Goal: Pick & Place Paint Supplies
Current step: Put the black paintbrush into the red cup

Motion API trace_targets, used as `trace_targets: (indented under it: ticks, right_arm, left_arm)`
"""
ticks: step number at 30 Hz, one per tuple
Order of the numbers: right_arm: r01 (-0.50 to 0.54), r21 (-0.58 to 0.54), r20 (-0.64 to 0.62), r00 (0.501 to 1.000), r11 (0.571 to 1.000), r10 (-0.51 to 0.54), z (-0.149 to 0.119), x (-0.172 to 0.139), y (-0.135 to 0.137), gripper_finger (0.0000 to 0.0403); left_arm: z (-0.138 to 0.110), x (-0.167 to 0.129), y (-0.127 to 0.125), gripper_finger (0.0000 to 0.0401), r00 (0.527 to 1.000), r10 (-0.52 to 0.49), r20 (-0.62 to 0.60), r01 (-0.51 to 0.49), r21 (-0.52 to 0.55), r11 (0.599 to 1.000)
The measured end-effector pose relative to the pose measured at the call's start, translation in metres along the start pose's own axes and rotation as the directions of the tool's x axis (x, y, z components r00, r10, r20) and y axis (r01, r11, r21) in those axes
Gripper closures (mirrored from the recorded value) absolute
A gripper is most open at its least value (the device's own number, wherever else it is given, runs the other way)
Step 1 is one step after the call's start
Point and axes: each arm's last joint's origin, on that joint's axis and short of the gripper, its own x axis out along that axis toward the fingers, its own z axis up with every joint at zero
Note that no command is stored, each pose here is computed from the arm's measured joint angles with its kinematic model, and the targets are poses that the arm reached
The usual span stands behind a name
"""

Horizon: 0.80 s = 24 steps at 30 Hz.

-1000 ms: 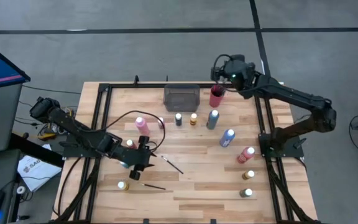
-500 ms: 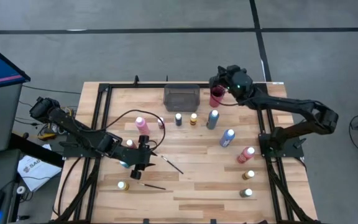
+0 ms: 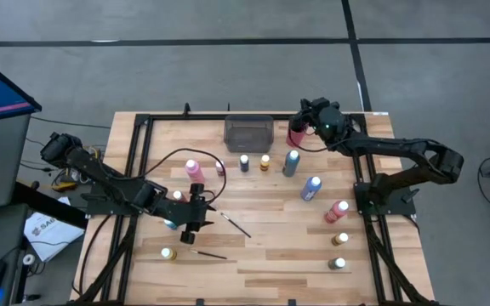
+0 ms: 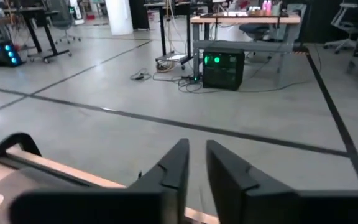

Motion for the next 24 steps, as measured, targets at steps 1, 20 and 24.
trace_targets:
  ticks: [1,20,24]
  right_arm:
    - [-0.004,-0.011,0.0,1.0,1.0,0.004,0.0,-0.001,0.001,0.0336]
    - [-0.613,-0.124,-0.263,0.778,0.78,0.57,0.047,-0.113,0.145,0.0218]
    - [-0.603,-0.15,-0.411,0.759,0.784,0.505,0.028,-0.13,0.192,0.0221]
  left_arm:
    - [0.0,0.0,0.0,0.0226,1.0,0.0,0.001,0.0,-0.001,1.0]
    - [0.015,-0.079,0.033,0.0221,0.945,0.145,0.292,-0.08,-0.223,0.972]
    - [0.014,-0.102,0.043,0.0217,0.915,0.163,0.37,-0.063,-0.268,0.961]
